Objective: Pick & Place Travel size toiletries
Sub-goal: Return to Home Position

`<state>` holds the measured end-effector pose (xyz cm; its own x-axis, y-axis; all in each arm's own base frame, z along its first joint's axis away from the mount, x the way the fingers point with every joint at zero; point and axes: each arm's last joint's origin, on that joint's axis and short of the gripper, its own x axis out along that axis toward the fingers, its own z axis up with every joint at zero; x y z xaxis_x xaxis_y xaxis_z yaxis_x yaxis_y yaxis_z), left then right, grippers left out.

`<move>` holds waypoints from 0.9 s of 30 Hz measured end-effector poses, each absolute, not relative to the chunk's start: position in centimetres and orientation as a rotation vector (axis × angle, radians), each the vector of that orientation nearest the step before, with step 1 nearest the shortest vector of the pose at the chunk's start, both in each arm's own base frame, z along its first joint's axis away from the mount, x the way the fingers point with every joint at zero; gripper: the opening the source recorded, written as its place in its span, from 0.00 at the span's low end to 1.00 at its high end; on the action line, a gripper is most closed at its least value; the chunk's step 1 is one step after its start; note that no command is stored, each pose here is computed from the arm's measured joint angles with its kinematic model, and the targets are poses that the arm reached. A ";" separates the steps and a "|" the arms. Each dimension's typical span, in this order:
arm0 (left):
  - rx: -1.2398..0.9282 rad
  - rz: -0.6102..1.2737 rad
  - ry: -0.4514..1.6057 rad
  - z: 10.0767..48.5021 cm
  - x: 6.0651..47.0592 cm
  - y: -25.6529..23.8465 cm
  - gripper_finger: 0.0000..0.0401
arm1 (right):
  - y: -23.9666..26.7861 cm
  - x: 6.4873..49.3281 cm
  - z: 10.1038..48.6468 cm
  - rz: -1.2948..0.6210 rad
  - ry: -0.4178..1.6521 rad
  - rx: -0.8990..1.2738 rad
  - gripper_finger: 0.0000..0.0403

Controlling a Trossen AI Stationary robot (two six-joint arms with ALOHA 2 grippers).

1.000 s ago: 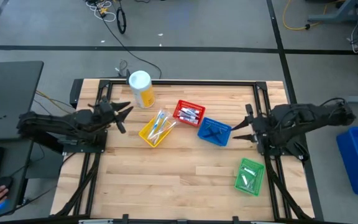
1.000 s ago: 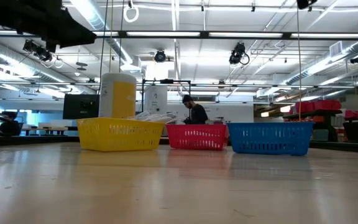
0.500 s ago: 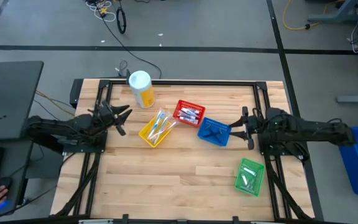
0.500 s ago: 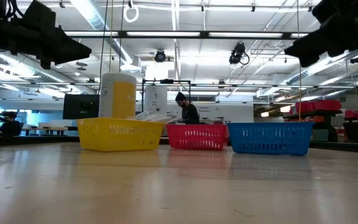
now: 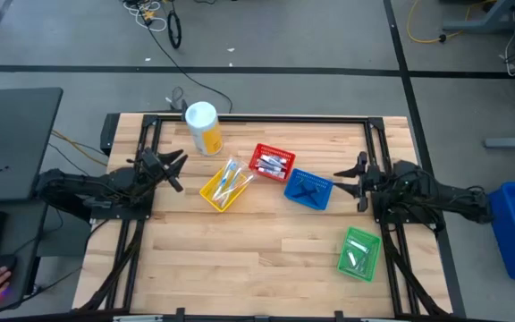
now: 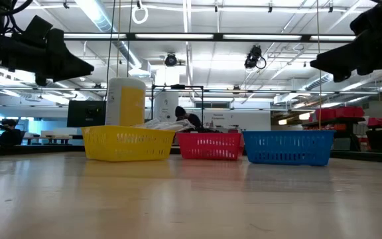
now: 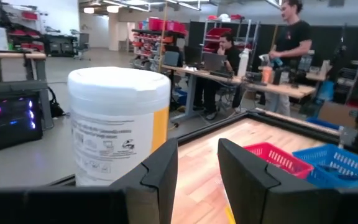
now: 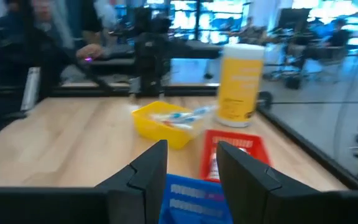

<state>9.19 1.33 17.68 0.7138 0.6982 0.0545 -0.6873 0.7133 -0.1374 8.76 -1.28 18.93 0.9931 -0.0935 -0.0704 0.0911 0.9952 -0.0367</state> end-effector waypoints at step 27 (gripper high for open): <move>-0.068 0.785 -0.054 17.0 9.1 1.4 0.31 | -1.7 9.6 16.8 -0.196 -0.010 -0.079 0.37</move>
